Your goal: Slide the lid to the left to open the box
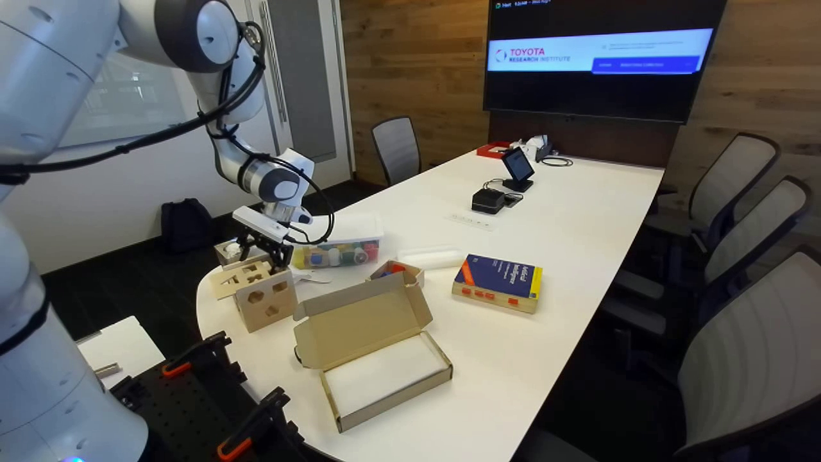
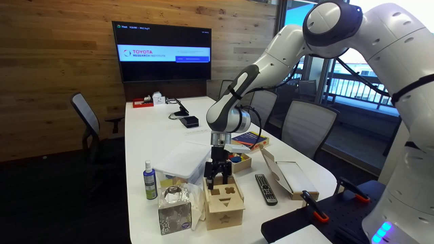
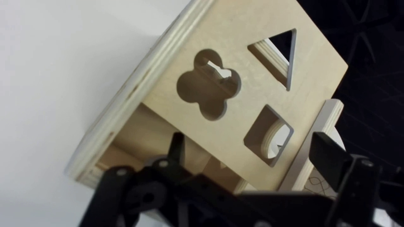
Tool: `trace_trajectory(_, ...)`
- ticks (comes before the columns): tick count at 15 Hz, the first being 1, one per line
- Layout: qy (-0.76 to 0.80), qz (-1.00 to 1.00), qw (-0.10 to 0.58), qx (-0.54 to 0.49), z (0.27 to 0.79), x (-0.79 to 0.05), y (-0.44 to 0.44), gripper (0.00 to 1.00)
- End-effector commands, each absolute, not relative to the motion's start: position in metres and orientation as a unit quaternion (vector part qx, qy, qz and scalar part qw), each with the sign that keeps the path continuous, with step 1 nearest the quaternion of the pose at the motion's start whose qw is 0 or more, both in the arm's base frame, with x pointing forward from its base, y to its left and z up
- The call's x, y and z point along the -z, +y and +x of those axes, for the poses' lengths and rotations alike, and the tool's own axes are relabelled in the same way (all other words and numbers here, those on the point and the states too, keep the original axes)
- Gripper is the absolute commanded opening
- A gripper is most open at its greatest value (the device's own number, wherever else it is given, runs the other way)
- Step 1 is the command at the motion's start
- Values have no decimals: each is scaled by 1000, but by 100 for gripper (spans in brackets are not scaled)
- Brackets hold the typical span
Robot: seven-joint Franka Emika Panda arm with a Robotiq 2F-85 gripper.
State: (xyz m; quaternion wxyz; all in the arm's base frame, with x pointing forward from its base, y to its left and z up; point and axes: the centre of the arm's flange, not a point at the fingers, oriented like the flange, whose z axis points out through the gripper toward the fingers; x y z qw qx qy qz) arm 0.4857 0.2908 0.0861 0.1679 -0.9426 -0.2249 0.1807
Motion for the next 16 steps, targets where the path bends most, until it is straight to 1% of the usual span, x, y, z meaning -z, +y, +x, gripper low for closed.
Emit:
trace_trajectory(1, -261, -934, 176, -171, 476, -84, 293, 100)
trace_trajectory(5, -301, -927, 159, -157, 471, -88, 298, 100)
trace_trajectory(10, -357, -916, 113, -146, 463, -91, 307, 100)
trace_trajectory(16, -410, -904, 70, -104, 453, -99, 320, 100)
